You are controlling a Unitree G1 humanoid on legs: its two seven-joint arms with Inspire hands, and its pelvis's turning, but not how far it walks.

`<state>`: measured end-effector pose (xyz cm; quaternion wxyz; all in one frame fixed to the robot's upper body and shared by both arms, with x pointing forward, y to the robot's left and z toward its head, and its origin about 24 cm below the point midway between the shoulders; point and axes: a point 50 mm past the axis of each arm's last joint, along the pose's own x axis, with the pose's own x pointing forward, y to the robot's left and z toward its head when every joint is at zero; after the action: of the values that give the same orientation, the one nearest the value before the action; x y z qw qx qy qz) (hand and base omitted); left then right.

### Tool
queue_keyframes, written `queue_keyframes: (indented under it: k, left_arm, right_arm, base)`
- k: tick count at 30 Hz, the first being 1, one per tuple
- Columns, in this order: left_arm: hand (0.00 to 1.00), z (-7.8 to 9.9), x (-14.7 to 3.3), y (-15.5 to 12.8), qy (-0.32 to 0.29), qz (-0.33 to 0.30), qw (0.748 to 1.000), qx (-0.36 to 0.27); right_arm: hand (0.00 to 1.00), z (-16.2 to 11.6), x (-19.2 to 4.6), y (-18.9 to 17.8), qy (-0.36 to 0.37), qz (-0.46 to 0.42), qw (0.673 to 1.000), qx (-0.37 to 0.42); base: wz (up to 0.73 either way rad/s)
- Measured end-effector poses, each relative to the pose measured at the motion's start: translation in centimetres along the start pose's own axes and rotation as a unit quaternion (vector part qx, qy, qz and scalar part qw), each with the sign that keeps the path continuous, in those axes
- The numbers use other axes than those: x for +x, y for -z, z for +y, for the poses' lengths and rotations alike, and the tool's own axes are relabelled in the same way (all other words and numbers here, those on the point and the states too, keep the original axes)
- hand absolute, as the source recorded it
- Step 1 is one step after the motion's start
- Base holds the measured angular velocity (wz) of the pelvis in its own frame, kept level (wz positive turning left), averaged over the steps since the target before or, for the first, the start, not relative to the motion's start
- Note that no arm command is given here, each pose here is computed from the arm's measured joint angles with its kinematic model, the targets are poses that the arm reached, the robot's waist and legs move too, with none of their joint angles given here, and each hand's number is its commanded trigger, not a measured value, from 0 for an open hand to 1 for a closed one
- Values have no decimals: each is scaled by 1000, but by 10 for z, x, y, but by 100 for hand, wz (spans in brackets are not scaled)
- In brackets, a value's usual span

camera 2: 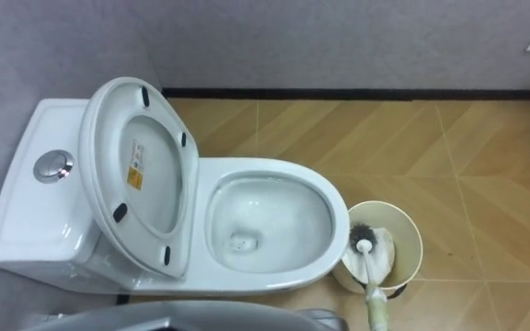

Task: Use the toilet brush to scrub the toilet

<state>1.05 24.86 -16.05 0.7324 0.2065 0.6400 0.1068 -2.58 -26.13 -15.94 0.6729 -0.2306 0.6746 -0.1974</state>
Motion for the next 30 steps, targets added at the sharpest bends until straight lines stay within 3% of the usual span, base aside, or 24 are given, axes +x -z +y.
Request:
queue_keyframes:
  k: [12, 30]
  left_arm:
    - [0, 1, 0, -1, -4, 1, 1000, 28]
    - [0, -9, -1, -1, 65, 0, 996, 62]
  right_arm:
    - [0, 3, 0, -1, -27, 1, 1000, -3]
    - [0, 26, -5, 6, -180, 50, 982, -17]
  base:
    - [0]
    - [7]
